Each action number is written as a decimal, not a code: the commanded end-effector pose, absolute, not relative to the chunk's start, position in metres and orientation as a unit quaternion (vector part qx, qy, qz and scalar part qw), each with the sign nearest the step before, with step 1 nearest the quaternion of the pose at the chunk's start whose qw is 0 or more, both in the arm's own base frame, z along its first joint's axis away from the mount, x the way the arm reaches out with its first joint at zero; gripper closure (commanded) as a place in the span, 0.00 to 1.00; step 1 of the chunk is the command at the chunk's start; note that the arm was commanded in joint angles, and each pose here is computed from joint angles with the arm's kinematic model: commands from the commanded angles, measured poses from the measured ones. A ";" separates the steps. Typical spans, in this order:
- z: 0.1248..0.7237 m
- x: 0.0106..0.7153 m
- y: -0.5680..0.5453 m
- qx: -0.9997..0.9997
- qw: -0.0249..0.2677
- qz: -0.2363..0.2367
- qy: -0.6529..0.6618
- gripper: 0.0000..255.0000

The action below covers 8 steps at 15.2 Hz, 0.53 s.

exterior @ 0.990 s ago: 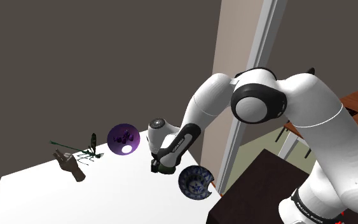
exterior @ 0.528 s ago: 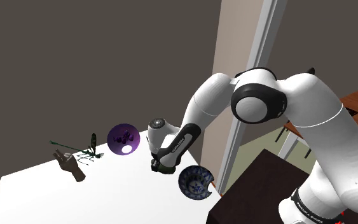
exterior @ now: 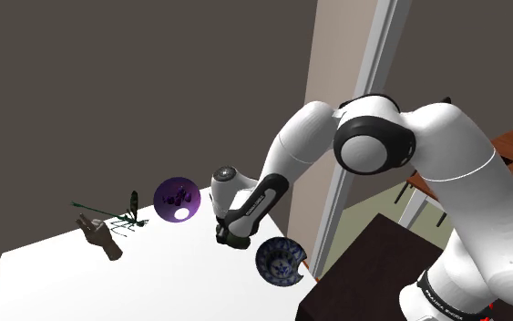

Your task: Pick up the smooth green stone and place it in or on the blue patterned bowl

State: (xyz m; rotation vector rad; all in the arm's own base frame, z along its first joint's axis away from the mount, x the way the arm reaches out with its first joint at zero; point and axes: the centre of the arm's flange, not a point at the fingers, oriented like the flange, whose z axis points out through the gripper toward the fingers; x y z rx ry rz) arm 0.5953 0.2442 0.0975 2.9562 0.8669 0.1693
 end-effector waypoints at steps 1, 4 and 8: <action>0.107 0.594 0.244 0.958 0.028 0.055 0.281 1.00; 0.123 0.594 0.244 0.958 0.028 0.055 0.281 1.00; 0.144 0.594 0.244 0.958 0.028 0.055 0.281 1.00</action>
